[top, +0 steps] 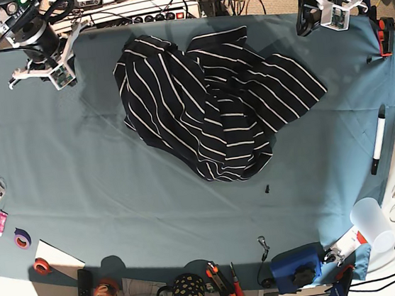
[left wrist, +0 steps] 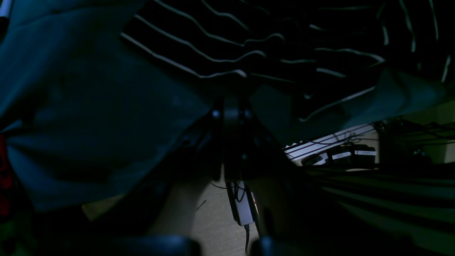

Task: Layout the t-shirt on the table in an organized manner, then fold the t-shirt properly
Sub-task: 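Move both grippers down onto the crumpled striped shirt and grasp it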

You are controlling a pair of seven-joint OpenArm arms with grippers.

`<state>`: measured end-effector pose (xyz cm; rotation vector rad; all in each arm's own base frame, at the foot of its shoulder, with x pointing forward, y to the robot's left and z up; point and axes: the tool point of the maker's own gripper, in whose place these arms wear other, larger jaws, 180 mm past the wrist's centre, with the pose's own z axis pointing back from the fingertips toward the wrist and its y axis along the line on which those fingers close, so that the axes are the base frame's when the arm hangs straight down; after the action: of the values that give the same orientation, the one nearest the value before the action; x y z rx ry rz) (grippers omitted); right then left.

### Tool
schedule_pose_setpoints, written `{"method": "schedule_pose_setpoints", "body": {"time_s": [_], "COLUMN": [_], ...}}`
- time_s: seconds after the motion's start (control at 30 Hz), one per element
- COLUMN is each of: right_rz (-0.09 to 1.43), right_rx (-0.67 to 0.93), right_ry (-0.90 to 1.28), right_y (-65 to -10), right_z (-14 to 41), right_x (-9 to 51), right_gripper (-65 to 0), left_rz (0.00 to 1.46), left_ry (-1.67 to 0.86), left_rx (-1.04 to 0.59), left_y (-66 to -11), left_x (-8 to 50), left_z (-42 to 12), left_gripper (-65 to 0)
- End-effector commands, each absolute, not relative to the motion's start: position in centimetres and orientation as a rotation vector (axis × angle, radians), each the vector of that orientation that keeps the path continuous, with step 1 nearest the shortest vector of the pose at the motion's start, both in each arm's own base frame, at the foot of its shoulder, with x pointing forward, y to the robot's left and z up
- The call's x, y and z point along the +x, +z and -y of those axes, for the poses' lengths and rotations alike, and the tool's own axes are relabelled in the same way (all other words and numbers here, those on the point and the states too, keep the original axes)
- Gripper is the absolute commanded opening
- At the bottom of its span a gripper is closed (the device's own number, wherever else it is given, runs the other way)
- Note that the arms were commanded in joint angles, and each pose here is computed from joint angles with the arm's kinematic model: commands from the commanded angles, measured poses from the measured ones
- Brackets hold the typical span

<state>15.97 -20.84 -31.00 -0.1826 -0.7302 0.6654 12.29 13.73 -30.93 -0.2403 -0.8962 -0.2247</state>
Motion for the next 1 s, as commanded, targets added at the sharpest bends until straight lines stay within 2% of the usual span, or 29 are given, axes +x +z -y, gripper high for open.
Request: {"method": "schedule_pose_setpoints", "body": {"time_s": [0.0, 0.07, 0.1, 0.17, 0.27, 0.33, 0.37, 0.43, 0.6, 0.97], "right_rz": [0.752, 0.754, 0.761, 0.763, 0.708, 0.686, 0.688, 0.708, 0.781, 0.761], "right_rx": [-0.169, -0.15, -0.14, -0.075, 0.071, 0.141, 0.162, 0.169, 0.043, 0.022], "right_ry": [0.698, 0.72, 0.72, 0.702, 0.763, 0.821, 0.842, 0.893, 0.942, 0.96], "right_y": [-30.4, -30.4, -30.4, -30.6, -31.7, -32.3, -32.4, -32.6, -32.7, -36.7], "right_z": [20.3, 19.8, 19.6, 18.5, 15.5, 13.3, 12.4, 10.9, 9.6, 7.4], "right_x": [16.1, 16.0, 16.0, 15.7, 14.0, 13.2, 13.0, 13.2, 15.6, 17.6], "right_gripper": [-47.0, -35.0, -33.6, -33.6, -33.6, -33.6, -33.6, -33.6, -33.6, -34.5], "left_rz": [0.923, 0.923, 0.923, 0.925, 0.966, 0.99, 0.995, 1.002, 1.005, 1.005], "left_ry": [-0.231, -0.254, -0.269, -0.3, -0.312, -0.313, -0.313, -0.315, -0.314, -0.314], "left_rx": [-0.251, -0.269, -0.281, -0.305, -0.325, -0.329, -0.328, -0.327, -0.327, -0.328], "left_y": [-30.1, -30.1, -30.0, -29.9, -29.2, -28.9, -28.8, -28.7, -28.7, -28.7], "left_x": [12.5, 12.3, 12.2, 12.1, 12.5, 12.9, 13.1, 13.3, 13.3, 13.3], "left_z": [-13.5, -13.1, -12.8, -12.2, -11.8, -11.7, -11.7, -11.8, -11.8, -11.7], "left_gripper": [-65.0, -65.0, -65.0, -63.7, -48.0, -42.1, -41.2, -41.2, -41.2, -41.3]}}
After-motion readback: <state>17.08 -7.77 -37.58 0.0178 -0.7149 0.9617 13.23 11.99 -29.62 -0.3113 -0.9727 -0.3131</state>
